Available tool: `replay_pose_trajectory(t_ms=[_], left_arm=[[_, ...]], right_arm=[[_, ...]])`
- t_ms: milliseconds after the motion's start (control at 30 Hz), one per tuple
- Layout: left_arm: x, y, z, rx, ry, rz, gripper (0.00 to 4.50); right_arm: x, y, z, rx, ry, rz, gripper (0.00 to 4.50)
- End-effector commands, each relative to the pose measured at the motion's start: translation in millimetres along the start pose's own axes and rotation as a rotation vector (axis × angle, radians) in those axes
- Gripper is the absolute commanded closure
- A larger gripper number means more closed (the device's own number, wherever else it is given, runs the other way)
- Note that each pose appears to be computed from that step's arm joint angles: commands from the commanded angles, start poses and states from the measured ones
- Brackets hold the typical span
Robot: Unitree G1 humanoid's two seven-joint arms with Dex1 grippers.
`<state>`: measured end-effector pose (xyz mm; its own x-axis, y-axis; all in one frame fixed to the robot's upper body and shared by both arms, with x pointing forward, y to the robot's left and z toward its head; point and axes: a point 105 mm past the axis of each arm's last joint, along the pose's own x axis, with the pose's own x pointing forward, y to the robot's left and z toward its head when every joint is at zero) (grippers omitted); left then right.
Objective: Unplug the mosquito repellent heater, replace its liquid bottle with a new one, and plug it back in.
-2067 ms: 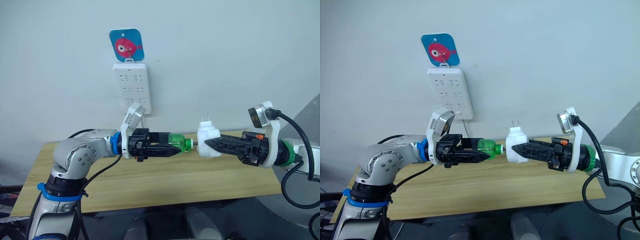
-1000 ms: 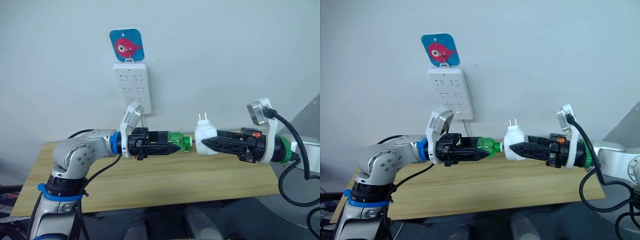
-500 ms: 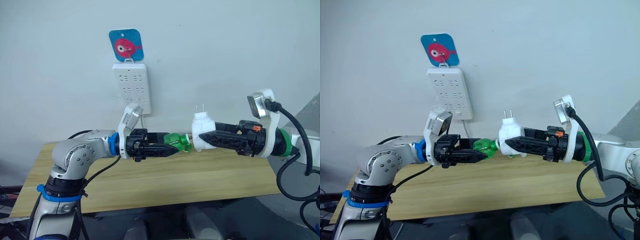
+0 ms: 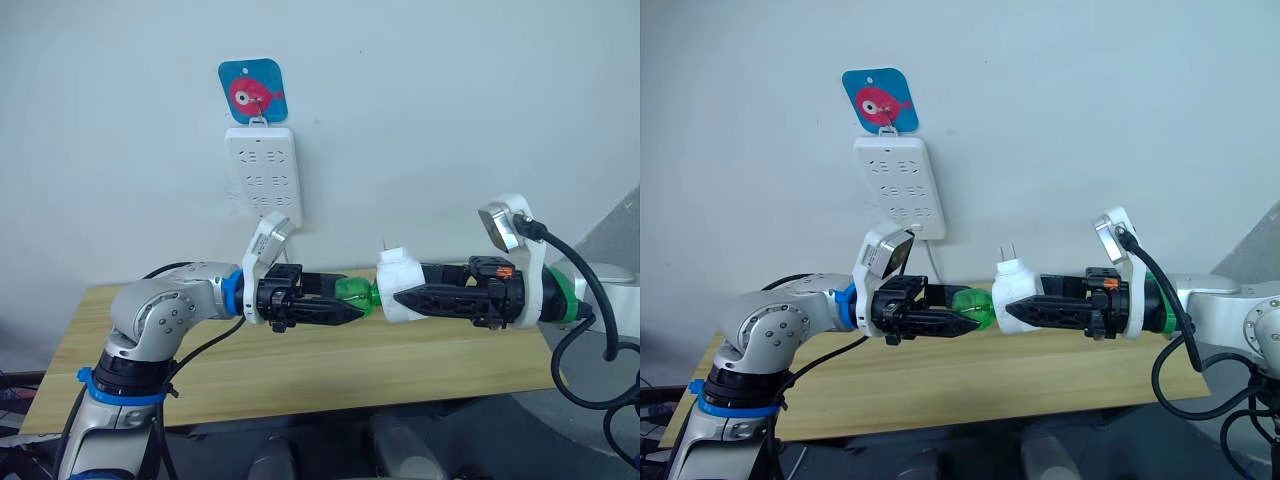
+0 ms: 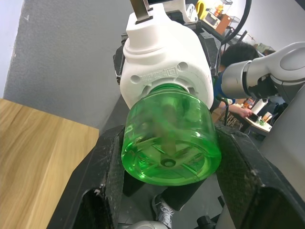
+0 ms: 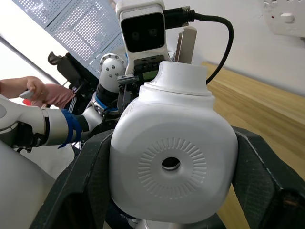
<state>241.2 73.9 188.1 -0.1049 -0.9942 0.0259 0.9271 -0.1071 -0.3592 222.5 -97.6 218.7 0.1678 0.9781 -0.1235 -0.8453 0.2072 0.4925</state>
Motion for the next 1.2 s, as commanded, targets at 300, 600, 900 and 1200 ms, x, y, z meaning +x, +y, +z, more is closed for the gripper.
replay_pose_trajectory(t_ms=[300, 600, 900, 1200], left_arm=[[7, -3, 10, 0.076, -0.01, -0.017, 2.16], [9, -2, 9, 0.081, -0.002, -0.024, 2.16], [8, 4, 8, 0.08, -0.018, 0.001, 2.16], [8, 8, 13, 0.069, -0.073, 0.021, 2.16]], right_arm=[[18, 19, 2, -0.16, 0.094, 0.035, 1.46], [18, 17, -2, -0.12, 0.114, 0.039, 1.46], [12, 16, -1, -0.091, 0.115, 0.032, 0.0], [9, 19, -4, -0.089, 0.138, 0.03, 0.0]])
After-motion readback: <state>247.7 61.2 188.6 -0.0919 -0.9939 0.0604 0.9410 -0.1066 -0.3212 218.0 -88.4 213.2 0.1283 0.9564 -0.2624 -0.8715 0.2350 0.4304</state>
